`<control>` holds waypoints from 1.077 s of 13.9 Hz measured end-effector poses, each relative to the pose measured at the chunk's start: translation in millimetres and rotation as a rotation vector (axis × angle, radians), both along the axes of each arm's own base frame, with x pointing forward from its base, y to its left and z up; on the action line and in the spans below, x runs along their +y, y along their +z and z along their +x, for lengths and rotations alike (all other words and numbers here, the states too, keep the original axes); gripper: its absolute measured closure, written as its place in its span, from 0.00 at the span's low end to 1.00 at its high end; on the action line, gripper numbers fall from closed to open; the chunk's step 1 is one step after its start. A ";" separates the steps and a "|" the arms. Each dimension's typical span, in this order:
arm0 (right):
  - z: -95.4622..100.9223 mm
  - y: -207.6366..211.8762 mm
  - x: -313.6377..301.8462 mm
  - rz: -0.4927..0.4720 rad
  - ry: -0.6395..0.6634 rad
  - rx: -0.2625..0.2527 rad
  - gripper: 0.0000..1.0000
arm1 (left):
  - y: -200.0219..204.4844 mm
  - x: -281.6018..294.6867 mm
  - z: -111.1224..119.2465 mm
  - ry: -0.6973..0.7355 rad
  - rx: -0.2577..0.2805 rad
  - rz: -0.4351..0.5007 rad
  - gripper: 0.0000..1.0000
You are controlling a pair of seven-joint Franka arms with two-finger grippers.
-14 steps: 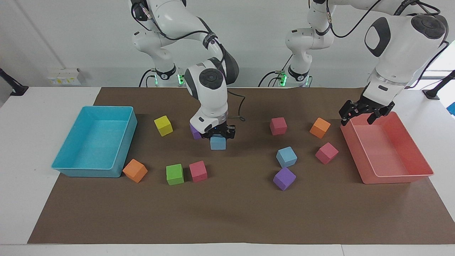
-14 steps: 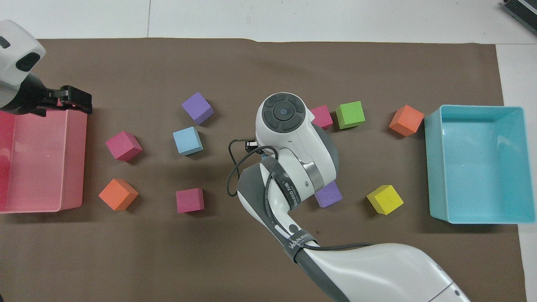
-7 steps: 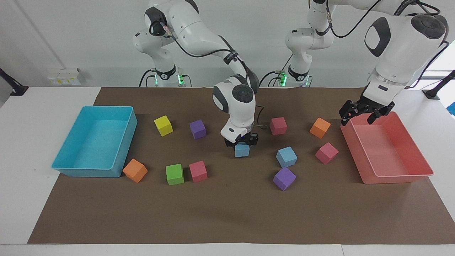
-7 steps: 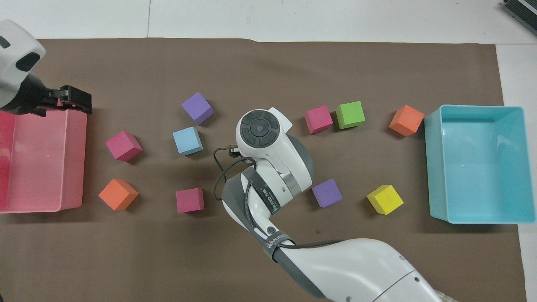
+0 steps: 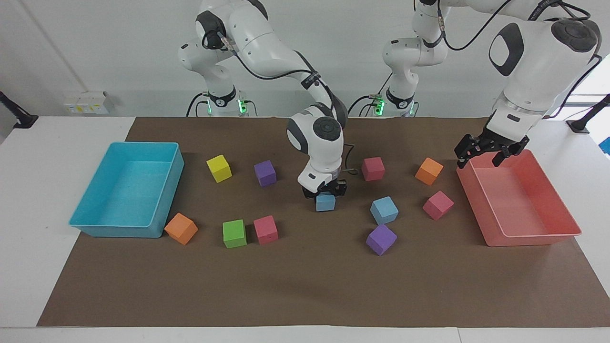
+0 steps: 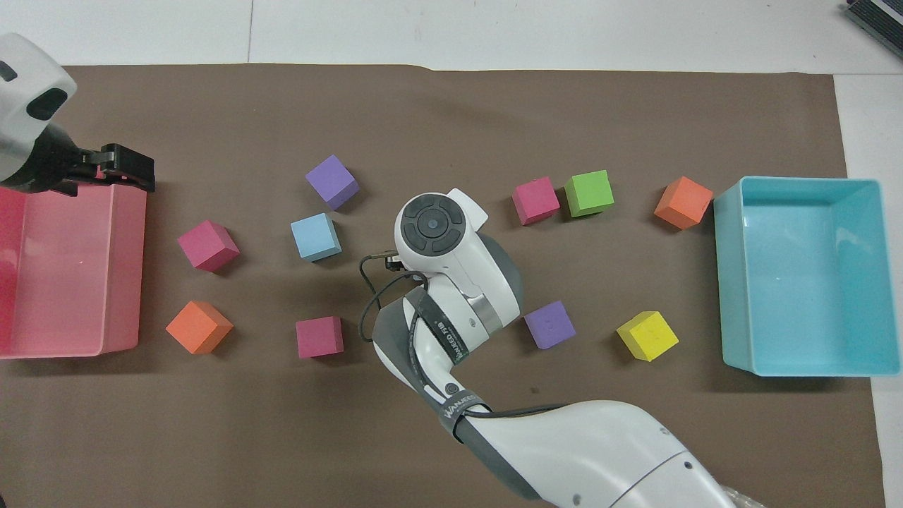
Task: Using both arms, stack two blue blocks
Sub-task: 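Carry the light-blue cube with the right gripper toward the table center, then set the light-blue cube down at center and open the right gripper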
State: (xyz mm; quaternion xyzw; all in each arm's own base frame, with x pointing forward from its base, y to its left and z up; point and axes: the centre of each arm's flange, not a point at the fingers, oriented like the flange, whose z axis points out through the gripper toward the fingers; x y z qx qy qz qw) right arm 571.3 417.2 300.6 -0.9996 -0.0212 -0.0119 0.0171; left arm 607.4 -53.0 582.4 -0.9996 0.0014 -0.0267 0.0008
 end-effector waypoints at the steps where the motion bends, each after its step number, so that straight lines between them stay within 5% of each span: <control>1: -1.4 -4.1 -0.4 0.002 0.000 -0.003 0.44 | 0.0 0.0 0.0 0.000 0.000 0.000 0.00; 5: -3.8 -9.0 -1.1 0.001 0.002 -0.004 0.44 | 0.0 0.0 0.0 0.000 0.000 0.000 0.00; 9: -3.6 -8.3 -2.0 -0.028 0.027 -0.024 0.02 | 1.0 -7.7 0.5 -0.019 -0.010 -0.004 0.00; 15: 14.8 46.1 -34.2 -0.002 -0.031 -0.054 0.00 | 0.3 -40.4 -4.5 -0.070 -0.003 -0.008 0.00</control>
